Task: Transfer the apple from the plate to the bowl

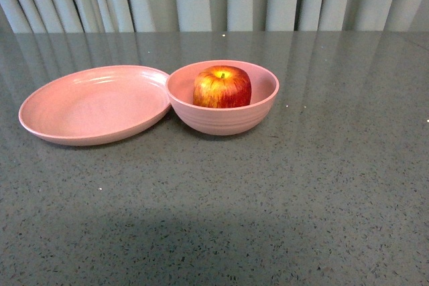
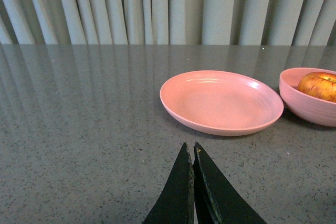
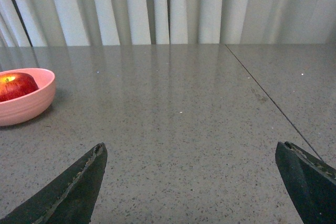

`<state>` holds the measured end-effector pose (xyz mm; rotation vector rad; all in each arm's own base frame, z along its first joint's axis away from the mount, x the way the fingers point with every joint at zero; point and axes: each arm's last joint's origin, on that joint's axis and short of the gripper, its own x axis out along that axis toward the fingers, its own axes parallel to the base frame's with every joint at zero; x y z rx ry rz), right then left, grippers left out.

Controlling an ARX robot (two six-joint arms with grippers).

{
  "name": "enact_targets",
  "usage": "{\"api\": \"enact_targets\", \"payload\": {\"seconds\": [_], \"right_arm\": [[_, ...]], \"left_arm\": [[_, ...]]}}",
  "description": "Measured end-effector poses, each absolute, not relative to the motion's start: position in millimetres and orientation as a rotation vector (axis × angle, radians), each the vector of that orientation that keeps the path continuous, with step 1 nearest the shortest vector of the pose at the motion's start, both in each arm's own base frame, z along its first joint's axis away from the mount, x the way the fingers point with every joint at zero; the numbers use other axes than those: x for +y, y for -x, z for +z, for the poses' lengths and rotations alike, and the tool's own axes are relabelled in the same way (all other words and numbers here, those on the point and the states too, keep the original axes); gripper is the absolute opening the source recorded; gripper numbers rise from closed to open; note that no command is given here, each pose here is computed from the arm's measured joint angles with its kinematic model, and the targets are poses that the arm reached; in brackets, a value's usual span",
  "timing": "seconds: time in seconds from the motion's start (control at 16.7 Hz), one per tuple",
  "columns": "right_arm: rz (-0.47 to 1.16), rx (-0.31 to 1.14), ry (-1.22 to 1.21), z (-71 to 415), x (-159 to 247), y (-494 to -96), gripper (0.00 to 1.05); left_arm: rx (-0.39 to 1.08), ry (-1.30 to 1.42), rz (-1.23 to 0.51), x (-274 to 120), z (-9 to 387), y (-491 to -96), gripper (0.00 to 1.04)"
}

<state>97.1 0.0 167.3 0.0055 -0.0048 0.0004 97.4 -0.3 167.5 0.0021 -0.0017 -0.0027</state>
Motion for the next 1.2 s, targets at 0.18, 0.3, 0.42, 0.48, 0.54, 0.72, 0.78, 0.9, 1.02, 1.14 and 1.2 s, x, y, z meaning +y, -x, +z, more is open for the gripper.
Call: {"api": "enact_targets", "payload": {"seconds": [0.18, 0.3, 0.42, 0.48, 0.54, 0.72, 0.78, 0.9, 1.02, 1.14, 1.2], "right_arm": [[0.000, -0.006, -0.006, 167.3, 0.0, -97.1, 0.98], [0.000, -0.005, -0.006, 167.3, 0.0, -97.1, 0.98], [0.000, -0.005, -0.006, 167.2, 0.0, -97.2, 0.98], [0.000, -0.005, -0.006, 167.2, 0.0, -97.2, 0.98], [0.000, -0.005, -0.006, 167.3, 0.0, -97.1, 0.98], [0.000, -0.005, -0.006, 167.2, 0.0, -97.2, 0.98], [0.000, -0.005, -0.006, 167.2, 0.0, -97.2, 0.98], [0.000, -0.005, -0.006, 167.3, 0.0, -97.1, 0.98], [0.000, -0.005, -0.006, 167.3, 0.0, -97.1, 0.98], [0.000, -0.005, -0.006, 167.3, 0.0, -97.1, 0.98], [0.000, -0.005, -0.006, 167.3, 0.0, -97.1, 0.98]], "left_arm": [[-0.002, -0.002, -0.002, -0.3, 167.5, -97.4, 0.01], [-0.002, -0.002, -0.002, -0.3, 167.5, -97.4, 0.01], [-0.001, -0.001, -0.002, -0.3, 167.5, -97.4, 0.19], [-0.001, -0.001, -0.002, -0.3, 167.5, -97.4, 0.28], [-0.002, -0.001, -0.002, -0.3, 167.5, -97.4, 0.39], [-0.001, -0.001, -0.002, -0.3, 167.5, -97.4, 0.66], [-0.001, -0.001, -0.002, -0.3, 167.5, -97.4, 0.79], [-0.001, -0.001, -0.002, -0.3, 167.5, -97.4, 0.98], [-0.002, -0.001, -0.002, -0.3, 167.5, -97.4, 0.98], [-0.002, -0.001, -0.002, -0.3, 167.5, -97.4, 0.98], [-0.001, -0.001, -0.002, -0.3, 167.5, -97.4, 0.98]]}}
